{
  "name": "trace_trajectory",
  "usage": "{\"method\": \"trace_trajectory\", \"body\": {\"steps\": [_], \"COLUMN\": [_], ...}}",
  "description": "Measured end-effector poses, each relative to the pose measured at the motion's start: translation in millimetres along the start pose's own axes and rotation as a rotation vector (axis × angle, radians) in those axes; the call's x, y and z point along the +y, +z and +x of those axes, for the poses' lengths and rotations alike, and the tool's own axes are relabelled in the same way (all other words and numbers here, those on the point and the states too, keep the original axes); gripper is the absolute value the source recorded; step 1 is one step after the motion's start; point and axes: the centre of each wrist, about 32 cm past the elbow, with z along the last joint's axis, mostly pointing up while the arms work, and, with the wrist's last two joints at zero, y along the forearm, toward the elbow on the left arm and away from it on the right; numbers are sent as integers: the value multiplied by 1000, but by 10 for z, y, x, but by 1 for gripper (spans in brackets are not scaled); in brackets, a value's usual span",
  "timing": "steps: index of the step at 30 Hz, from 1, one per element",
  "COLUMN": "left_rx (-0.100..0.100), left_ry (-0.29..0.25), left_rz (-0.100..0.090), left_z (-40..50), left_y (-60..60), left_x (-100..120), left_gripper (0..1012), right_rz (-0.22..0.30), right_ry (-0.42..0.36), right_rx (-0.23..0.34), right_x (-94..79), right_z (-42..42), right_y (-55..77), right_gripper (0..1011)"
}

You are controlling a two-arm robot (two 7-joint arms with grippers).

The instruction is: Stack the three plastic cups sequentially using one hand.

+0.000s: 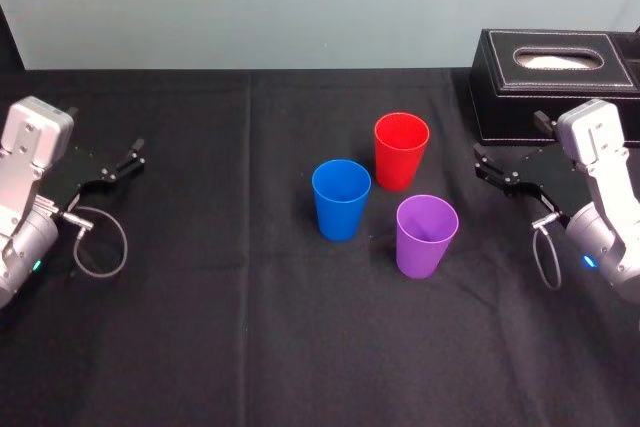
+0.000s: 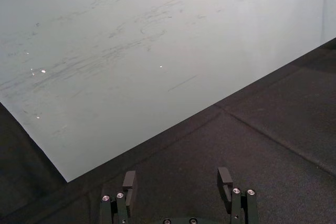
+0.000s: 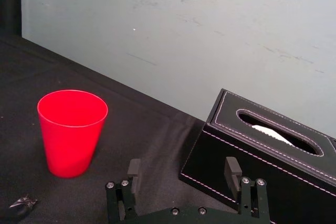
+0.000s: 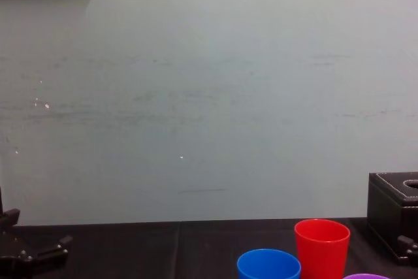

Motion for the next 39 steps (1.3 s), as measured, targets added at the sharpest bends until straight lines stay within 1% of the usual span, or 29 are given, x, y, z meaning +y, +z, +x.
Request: {"method": "trace_trajectory", "body": {"steps": [39], "left_rx": [0], "left_ry": [0], "left_rz": [0], "left_z": [0], "left_y": [0], "left_x": [0], "left_gripper": [1005], "right_rz": [3], "right_ry": [-2], "right_rx": [1], "right_x": [-6], "right_z": [6], "right_y": [8], "right_gripper": [1004]}}
